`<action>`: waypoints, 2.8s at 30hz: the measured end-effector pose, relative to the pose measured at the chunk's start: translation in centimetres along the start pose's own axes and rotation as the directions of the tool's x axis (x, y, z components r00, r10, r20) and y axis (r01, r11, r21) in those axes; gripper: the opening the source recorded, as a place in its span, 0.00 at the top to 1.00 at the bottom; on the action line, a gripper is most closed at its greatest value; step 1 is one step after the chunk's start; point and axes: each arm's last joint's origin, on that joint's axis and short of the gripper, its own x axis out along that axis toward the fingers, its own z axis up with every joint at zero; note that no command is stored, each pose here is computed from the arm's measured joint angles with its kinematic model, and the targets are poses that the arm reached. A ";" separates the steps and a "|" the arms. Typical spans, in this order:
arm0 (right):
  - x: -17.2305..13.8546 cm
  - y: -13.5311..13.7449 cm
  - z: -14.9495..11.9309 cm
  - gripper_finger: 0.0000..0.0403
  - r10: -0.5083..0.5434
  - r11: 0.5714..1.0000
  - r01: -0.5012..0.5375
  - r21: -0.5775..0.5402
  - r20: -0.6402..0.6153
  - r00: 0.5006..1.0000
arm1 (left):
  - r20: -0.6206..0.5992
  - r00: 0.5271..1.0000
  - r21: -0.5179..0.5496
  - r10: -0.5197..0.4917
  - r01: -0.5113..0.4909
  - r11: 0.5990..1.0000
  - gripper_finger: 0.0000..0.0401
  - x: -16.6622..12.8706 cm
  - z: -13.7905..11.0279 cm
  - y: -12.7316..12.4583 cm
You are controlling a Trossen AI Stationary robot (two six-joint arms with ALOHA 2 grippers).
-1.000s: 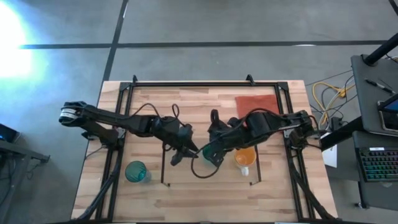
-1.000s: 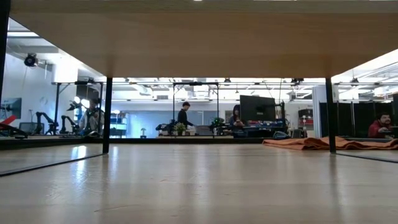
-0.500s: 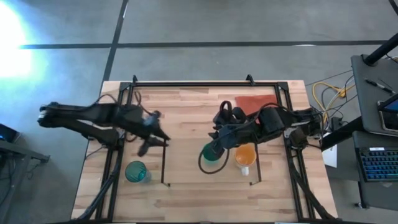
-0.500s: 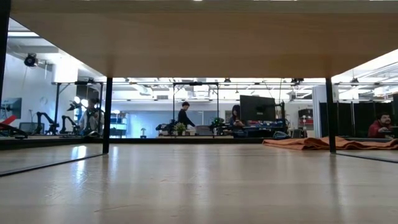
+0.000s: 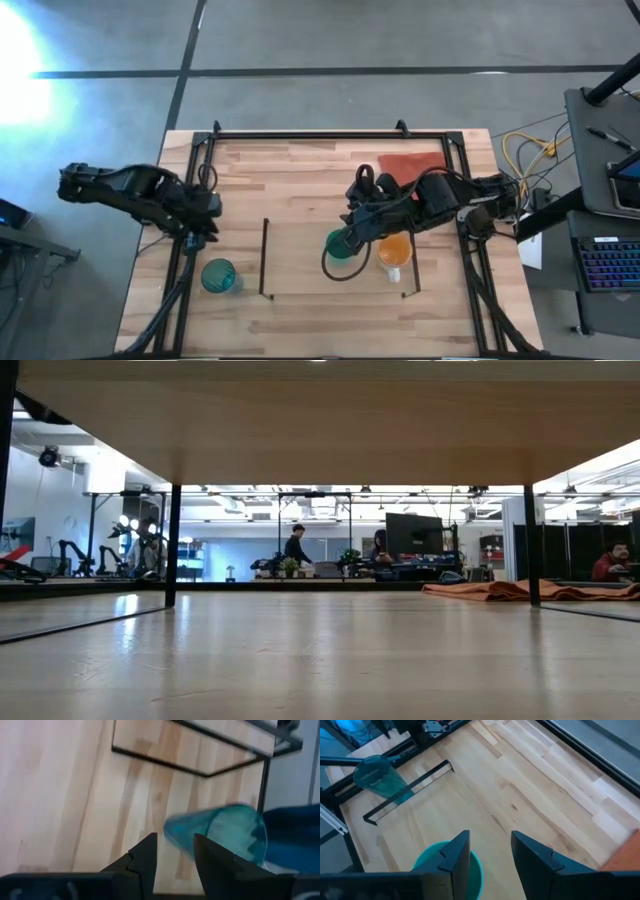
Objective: Stack small to large cups/mugs on shelf
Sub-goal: Put the blue cup on the shelf
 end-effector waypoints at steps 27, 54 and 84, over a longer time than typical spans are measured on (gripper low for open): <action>-1.0 1.3 -1.4 0.66 0.047 0.996 -0.046 0.081 -0.017 0.999 | -0.171 0.984 0.041 -0.047 0.054 0.998 0.72 4.2 -0.8 -1.4; -1.0 1.3 -1.5 0.66 0.053 0.995 -0.051 0.083 -0.023 0.998 | -0.200 0.973 0.138 0.116 -0.089 0.986 0.97 9.1 0.3 -3.5; -1.6 0.4 -2.1 0.74 -0.018 0.997 0.023 0.073 -0.071 0.997 | 0.180 0.972 0.232 0.148 -0.188 0.954 1.00 -6.5 11.8 -13.8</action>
